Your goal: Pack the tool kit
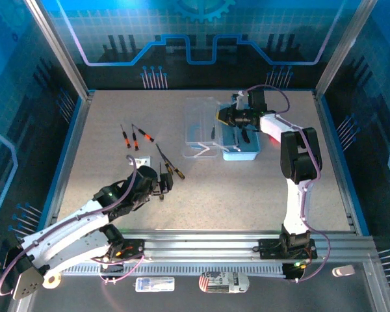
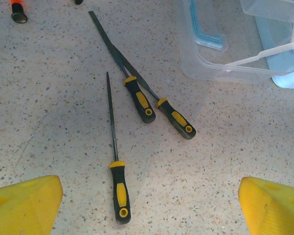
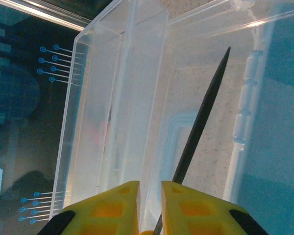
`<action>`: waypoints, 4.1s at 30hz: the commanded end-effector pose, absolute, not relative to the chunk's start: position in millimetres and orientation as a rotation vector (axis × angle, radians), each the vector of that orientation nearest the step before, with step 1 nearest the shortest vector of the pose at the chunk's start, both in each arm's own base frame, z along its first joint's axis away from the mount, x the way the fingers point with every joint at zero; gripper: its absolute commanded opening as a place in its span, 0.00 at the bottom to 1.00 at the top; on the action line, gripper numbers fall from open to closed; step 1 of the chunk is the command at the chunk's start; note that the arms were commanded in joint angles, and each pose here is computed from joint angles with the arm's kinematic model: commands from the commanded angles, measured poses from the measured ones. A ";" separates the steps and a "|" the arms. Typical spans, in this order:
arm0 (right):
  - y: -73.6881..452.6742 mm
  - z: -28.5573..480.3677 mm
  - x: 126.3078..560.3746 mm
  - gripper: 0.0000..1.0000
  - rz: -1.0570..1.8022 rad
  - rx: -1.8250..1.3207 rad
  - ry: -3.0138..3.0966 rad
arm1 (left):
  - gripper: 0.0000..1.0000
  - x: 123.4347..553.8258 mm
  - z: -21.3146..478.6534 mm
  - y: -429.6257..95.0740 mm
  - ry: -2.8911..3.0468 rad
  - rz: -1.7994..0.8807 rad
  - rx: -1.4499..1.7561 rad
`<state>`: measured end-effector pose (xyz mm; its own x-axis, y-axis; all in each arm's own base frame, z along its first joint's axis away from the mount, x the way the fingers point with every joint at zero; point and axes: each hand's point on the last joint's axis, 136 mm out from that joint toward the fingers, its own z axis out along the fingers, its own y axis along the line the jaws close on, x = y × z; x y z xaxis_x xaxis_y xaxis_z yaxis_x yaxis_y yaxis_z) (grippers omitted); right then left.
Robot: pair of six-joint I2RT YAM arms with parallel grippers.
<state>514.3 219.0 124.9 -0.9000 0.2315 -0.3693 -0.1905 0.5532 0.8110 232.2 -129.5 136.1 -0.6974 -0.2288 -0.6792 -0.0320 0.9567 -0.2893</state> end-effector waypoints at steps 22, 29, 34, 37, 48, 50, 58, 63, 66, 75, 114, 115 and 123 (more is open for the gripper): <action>172.2 196.7 406.9 0.27 0.841 0.026 2.183 | 0.67 254.1 85.2 -123.6 2.594 0.016 -0.300; 191.6 173.2 357.6 0.29 0.745 -0.099 2.159 | 0.49 248.1 44.3 -118.1 2.747 0.108 -0.339; 189.7 155.7 343.7 0.28 0.731 -0.108 2.159 | 0.42 241.6 23.3 -126.7 2.836 0.071 -0.320; 182.9 146.1 343.1 0.28 0.693 -0.084 2.161 | 0.42 239.6 19.9 -133.9 2.856 0.016 -0.297; 185.0 138.2 345.1 0.27 0.697 -0.084 2.177 | 0.30 229.3 13.6 -121.6 2.874 0.082 -0.310; 186.7 135.0 345.5 0.27 0.699 -0.088 2.181 | 0.30 227.9 12.8 -120.1 2.873 0.087 -0.314; 185.4 135.4 345.2 0.28 0.678 -0.083 2.164 | 0.23 226.1 6.2 -121.8 2.898 0.089 -0.304; 178.1 141.3 342.3 0.29 0.647 -0.069 2.132 | 0.13 230.1 13.2 -121.8 2.877 0.088 -0.290; 174.5 143.9 341.2 0.30 0.634 -0.061 2.120 | 0.13 232.8 25.6 -122.1 2.856 0.079 -0.277; 181.0 146.1 342.3 0.30 0.679 -0.069 2.099 | 0.13 232.3 75.5 -113.9 2.743 0.008 -0.272; 294.8 220.6 294.1 0.52 1.372 -0.241 2.024 | 0.15 241.6 175.2 -271.7 2.362 -0.691 0.330; 295.5 221.0 293.7 0.52 1.383 -0.237 2.022 | 0.14 241.8 174.5 -272.3 2.363 -0.687 0.330; 299.9 211.6 295.9 0.42 1.416 -0.205 2.044 | 0.15 243.4 169.3 -274.8 2.380 -0.666 0.331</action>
